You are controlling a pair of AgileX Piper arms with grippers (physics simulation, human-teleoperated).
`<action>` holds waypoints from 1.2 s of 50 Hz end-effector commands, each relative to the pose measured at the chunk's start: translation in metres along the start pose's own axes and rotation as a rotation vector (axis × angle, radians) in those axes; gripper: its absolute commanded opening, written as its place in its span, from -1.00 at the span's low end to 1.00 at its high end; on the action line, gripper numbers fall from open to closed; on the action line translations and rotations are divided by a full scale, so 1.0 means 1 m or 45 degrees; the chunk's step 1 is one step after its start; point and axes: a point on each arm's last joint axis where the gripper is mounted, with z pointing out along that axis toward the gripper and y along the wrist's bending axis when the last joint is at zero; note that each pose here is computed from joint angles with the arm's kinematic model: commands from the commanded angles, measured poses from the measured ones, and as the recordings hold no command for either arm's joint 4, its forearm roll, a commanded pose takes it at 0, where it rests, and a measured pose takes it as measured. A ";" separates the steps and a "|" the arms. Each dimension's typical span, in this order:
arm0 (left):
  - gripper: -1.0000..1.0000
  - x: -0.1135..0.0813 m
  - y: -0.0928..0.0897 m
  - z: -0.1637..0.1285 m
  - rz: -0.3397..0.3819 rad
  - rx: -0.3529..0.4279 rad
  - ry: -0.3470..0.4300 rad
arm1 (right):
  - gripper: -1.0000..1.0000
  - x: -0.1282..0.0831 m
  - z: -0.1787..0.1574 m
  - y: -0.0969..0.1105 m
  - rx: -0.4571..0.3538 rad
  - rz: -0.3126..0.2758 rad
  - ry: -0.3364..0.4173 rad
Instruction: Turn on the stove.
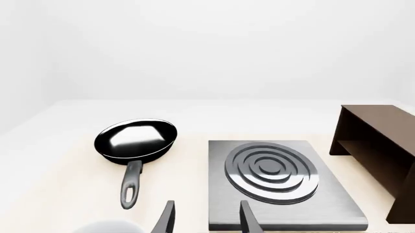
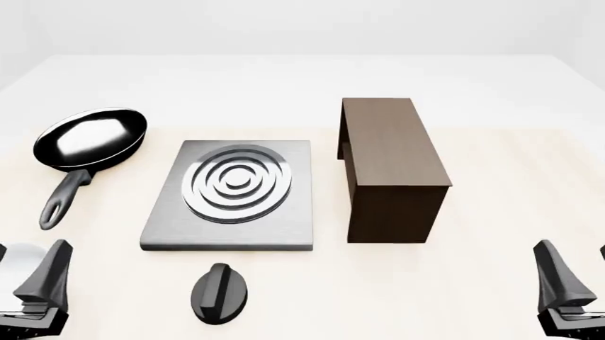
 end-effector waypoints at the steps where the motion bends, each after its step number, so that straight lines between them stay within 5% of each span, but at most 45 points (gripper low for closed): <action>1: 1.00 0.000 -0.001 0.003 0.002 0.014 0.018 | 1.00 -0.001 0.000 0.000 0.007 0.000 0.001; 5: 1.00 -0.003 0.001 -0.001 0.036 -0.012 0.007 | 1.00 -0.001 0.000 0.000 0.007 -0.001 0.001; 7: 1.00 -0.010 0.002 -0.002 -0.043 -0.039 0.009 | 1.00 -0.001 0.000 0.000 0.007 -0.002 -0.001; 21: 1.00 -0.106 -0.003 -0.001 0.001 0.068 0.035 | 1.00 -0.001 0.000 0.000 0.007 -0.002 -0.001; 33: 1.00 -0.125 -0.010 0.036 -0.034 0.143 0.223 | 1.00 -0.001 0.000 0.000 0.007 -0.002 -0.001; 36: 1.00 -0.120 -0.008 0.052 -0.050 0.099 0.333 | 1.00 -0.001 0.000 0.000 0.006 -0.002 -0.001; 41: 1.00 -0.118 -0.011 0.054 -0.169 0.111 0.375 | 1.00 -0.001 0.000 0.000 0.006 -0.002 -0.001; 45: 1.00 -0.113 -0.010 0.058 -0.131 0.096 0.420 | 1.00 -0.001 0.000 0.000 0.006 -0.002 -0.001; 60: 1.00 -0.072 -0.017 0.077 -0.241 0.105 0.604 | 1.00 -0.001 0.000 0.000 0.006 -0.002 -0.001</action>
